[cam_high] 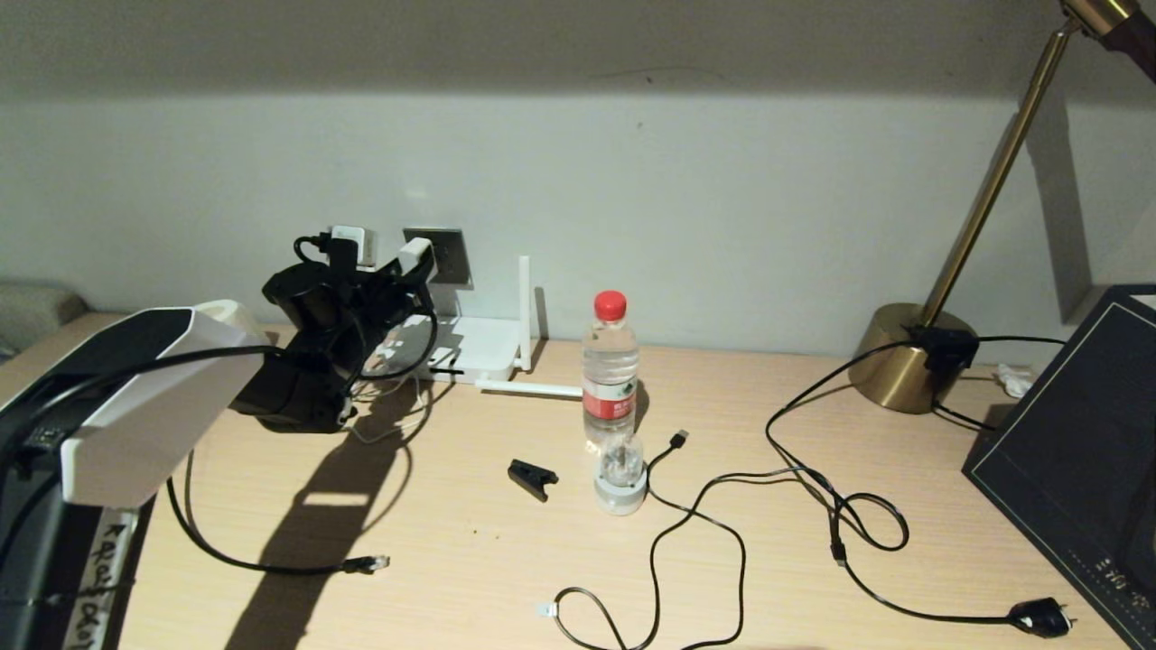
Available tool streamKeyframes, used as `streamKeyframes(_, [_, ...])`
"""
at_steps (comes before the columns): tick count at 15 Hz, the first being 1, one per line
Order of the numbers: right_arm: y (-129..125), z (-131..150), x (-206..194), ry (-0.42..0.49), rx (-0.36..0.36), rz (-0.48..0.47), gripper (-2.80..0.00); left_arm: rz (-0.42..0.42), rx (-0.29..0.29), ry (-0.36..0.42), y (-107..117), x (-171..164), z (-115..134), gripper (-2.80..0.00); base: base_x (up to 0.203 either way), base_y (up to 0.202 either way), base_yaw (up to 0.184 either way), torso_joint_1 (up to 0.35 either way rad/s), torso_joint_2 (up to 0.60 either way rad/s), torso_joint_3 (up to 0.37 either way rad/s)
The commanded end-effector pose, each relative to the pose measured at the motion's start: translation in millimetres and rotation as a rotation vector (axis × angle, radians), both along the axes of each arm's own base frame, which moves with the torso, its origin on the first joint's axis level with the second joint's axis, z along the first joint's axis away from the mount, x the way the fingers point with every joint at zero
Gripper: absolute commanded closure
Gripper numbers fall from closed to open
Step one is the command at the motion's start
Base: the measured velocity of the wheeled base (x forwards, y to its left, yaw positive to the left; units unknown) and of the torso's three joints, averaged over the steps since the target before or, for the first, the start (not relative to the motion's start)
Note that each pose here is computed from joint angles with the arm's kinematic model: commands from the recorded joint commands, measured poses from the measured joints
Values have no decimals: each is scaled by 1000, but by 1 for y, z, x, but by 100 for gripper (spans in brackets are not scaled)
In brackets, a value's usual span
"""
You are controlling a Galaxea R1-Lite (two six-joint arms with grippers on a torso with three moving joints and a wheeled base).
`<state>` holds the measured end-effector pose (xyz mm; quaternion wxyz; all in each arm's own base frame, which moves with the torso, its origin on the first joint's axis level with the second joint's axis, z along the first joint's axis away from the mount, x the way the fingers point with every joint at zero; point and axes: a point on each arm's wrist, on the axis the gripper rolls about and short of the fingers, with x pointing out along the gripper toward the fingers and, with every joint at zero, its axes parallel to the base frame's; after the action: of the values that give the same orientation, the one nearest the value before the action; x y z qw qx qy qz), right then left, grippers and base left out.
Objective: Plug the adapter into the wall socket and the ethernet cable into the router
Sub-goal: Plug plug into socket
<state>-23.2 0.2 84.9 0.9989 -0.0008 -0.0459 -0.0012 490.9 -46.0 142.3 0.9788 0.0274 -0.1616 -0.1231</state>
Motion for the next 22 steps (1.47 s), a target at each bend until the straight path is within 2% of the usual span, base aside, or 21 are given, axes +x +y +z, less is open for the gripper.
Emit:
streamKeyframes(1, [0,-10,3,35,0,1,0,1,-1,2,-3,0,-3,0,0,0,0,0,0,0])
streamKeyframes(22, [0,-10,3,34,0,1,0,49,-17,8,0,-3,-3,0,0,0,0,0,0,0])
